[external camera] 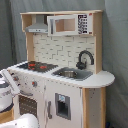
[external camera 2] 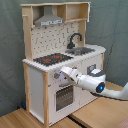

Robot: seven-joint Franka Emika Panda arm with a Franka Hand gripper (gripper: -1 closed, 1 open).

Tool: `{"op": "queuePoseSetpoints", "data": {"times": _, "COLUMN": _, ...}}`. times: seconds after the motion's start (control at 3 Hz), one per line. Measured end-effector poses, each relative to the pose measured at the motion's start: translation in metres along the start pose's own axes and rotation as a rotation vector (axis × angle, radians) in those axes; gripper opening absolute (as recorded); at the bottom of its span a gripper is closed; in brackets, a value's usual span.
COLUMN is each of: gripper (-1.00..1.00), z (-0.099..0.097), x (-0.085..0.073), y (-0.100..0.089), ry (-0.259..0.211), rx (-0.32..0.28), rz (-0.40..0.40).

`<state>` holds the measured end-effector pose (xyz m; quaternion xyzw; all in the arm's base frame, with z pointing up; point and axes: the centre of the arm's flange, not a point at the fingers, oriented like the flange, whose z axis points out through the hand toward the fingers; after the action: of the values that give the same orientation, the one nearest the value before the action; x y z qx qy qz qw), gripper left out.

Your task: Play with the kitchen

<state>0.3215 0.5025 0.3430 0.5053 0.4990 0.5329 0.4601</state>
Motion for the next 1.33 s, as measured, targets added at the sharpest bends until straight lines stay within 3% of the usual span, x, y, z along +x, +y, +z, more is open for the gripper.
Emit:
{"op": "queuePoseSetpoints", "data": {"times": 0.33, "gripper": 1.0, "z": 0.015, "x": 0.012, "y": -0.01, "ry": 0.028, "rx": 0.017, "rz": 0.027}}
{"op": "queuePoseSetpoints", "data": {"times": 0.67, "gripper": 1.0, "z": 0.025, "x": 0.013, "y": -0.011, "ry": 0.022, "rx": 0.018, "rz": 0.058}}
{"op": "queuePoseSetpoints", "data": {"times": 1.0, "gripper": -1.0, "z": 0.025, "x": 0.013, "y": -0.011, "ry": 0.022, "rx": 0.019, "rz": 0.058}}
{"op": "queuePoseSetpoints", "data": {"times": 1.33, "gripper": -1.0, "z": 0.024, "x": 0.019, "y": -0.005, "ry": 0.028, "rx": 0.013, "rz": -0.059}}
